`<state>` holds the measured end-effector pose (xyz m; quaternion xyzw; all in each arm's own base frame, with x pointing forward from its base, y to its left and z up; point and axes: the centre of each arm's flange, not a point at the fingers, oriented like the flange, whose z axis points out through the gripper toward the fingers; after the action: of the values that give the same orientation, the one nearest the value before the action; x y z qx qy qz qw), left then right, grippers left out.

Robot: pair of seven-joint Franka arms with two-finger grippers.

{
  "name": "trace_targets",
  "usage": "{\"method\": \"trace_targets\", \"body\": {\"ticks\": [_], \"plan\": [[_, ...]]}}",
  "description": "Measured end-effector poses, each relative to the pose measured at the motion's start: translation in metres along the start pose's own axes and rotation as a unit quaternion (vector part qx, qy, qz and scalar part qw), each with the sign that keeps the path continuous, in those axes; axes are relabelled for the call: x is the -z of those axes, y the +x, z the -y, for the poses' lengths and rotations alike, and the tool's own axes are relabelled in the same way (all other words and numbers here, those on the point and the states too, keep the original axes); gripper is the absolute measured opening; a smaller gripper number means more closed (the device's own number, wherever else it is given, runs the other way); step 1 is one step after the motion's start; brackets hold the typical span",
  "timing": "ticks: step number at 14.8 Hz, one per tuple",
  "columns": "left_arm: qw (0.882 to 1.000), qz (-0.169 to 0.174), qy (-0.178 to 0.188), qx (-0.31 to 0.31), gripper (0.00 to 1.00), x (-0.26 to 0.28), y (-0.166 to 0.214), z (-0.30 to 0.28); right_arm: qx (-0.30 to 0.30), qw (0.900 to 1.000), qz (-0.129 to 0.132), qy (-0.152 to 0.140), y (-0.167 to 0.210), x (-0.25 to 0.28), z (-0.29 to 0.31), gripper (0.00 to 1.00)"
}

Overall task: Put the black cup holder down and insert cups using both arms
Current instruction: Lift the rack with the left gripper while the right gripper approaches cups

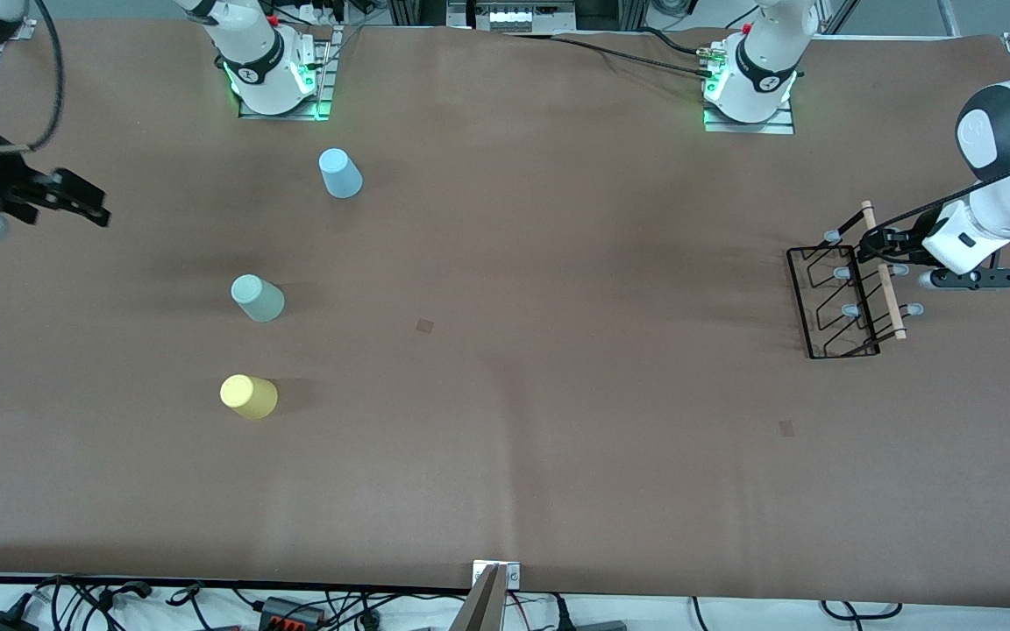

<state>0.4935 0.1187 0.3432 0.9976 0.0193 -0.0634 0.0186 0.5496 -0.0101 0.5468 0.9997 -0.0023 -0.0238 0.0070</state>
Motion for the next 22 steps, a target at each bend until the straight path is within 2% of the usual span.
{"method": "trace_targets", "body": {"ticks": [1,2,3,5,7,8,10,11,13,14,16,22], "plan": [[1.0,0.002,-0.001,0.0,0.87,-0.002,0.0,0.0,0.007,1.0,0.009,-0.001,0.007,-0.013,0.008,1.0],[1.0,0.003,-0.001,0.0,0.83,-0.003,0.0,0.0,0.012,1.0,0.015,-0.001,0.012,-0.023,0.014,1.0],[1.0,0.004,-0.001,0.0,0.74,-0.004,0.0,-0.001,0.015,1.0,0.018,-0.001,0.016,-0.031,0.018,1.0],[1.0,0.005,-0.001,-0.001,0.69,-0.005,-0.001,-0.001,0.017,1.0,0.024,-0.002,0.02,-0.04,0.02,1.0],[1.0,0.007,-0.002,-0.001,0.56,-0.007,-0.001,-0.001,0.018,0.999,0.028,-0.002,0.023,-0.045,0.02,1.0],[1.0,0.008,-0.002,-0.001,0.56,-0.008,-0.002,-0.001,0.018,0.999,0.027,-0.002,0.024,-0.047,0.021,1.0],[1.0,0.009,-0.003,-0.001,0.41,-0.009,-0.002,-0.001,0.02,0.999,0.028,-0.002,0.026,-0.05,0.024,1.0],[1.0,0.009,-0.003,-0.001,0.4,-0.009,-0.002,-0.001,0.021,0.999,0.029,-0.002,0.026,-0.052,0.024,1.0],[1.0,0.01,-0.003,0.0,0.22,-0.01,-0.002,-0.001,0.022,0.999,0.029,-0.002,0.028,-0.054,0.025,1.0],[1.0,0.01,-0.003,0.0,0.22,-0.01,-0.002,-0.001,0.022,0.999,0.028,-0.002,0.028,-0.055,0.025,1.0],[1.0,0.01,-0.003,-0.001,0.16,-0.01,-0.002,-0.001,0.022,0.999,0.028,-0.002,0.029,-0.056,0.026,1.0],[1.0,0.027,-0.006,-0.009,0.16,-0.003,0.0,-0.009,0.022,0.999,0.028,-0.003,0.033,-0.062,0.026,1.0]]}}
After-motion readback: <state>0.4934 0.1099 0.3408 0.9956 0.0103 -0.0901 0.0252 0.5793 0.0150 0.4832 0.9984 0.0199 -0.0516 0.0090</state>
